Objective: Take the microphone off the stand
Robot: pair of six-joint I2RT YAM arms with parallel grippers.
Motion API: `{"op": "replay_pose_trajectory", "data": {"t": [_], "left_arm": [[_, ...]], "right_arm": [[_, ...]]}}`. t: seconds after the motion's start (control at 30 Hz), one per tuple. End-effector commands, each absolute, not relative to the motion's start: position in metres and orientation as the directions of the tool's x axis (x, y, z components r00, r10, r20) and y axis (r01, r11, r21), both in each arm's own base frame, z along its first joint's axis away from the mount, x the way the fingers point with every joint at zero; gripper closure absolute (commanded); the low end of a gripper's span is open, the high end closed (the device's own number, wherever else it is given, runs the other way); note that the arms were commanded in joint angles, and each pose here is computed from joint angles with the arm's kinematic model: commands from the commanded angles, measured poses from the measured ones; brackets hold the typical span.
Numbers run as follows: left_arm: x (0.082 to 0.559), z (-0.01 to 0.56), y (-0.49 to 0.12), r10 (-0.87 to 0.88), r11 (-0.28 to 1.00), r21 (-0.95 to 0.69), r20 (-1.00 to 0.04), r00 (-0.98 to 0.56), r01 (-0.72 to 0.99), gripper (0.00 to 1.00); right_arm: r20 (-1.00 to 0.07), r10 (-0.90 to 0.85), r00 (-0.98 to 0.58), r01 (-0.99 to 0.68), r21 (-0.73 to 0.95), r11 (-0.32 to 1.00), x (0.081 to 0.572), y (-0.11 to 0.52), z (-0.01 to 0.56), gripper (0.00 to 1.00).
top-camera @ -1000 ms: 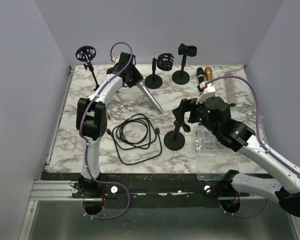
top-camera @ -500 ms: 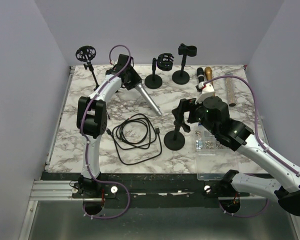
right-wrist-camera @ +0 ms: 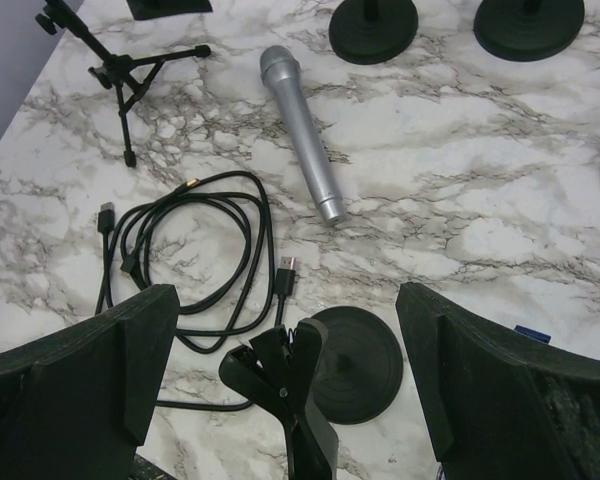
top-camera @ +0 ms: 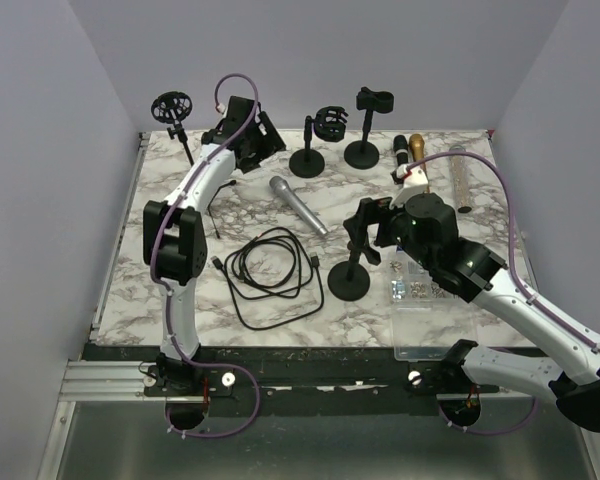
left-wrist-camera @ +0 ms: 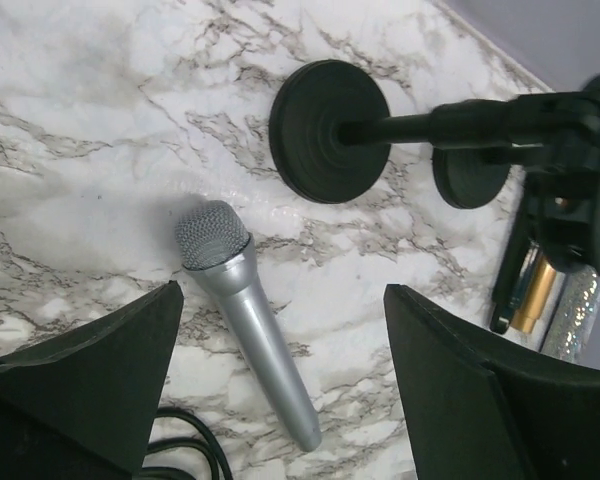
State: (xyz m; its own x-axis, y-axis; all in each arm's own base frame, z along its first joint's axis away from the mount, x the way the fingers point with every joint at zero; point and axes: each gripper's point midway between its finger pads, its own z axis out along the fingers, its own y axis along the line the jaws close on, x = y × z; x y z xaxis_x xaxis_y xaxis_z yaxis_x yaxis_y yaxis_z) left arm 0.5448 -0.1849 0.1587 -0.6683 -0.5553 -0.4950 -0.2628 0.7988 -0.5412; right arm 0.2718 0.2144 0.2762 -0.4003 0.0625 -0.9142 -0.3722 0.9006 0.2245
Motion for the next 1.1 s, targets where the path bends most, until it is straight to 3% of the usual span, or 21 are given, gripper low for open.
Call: {"op": "replay_pose_trajectory", "data": {"t": [0.0, 0.3, 0.5, 0.63, 0.87, 1.07], "left_arm": [[0.525, 0.235, -0.180, -0.483, 0.827, -0.553, -0.608, -0.629, -0.101, 0.15], [0.462, 0.306, -0.167, -0.315, 0.824, -0.508, -0.779, -0.542, 0.252, 0.11], [0.407, 0.334, -0.138, -0.102, 0.858, -0.242, -0.945, -0.312, 0.453, 0.07], [0.389, 0.319, -0.104, -0.026, 0.898, -0.105, -0.982, -0.188, 0.427, 0.05], [0.369, 0.300, -0.065, -0.072, 0.943, -0.052, -0.996, 0.046, 0.329, 0.03], [0.372, 0.267, -0.025, -0.122, 0.954, -0.113, -0.992, 0.016, 0.277, 0.03]], "right_arm": [[-0.909, 0.064, -0.412, -0.366, 0.230, 0.902, 0.273, 0.216, 0.267, 0.00], [-0.908, 0.062, -0.414, -0.374, 0.232, 0.898, 0.274, 0.220, 0.263, 0.00], [-0.910, 0.056, -0.410, -0.387, 0.230, 0.893, 0.274, 0.222, 0.259, 0.00], [-0.911, 0.060, -0.407, -0.412, 0.242, 0.879, 0.275, 0.229, 0.258, 0.00], [-0.912, 0.062, -0.406, -0.436, 0.252, 0.864, 0.274, 0.235, 0.256, 0.00], [-0.920, 0.072, -0.386, -0.432, 0.249, 0.867, 0.271, 0.228, 0.262, 0.00]]}}
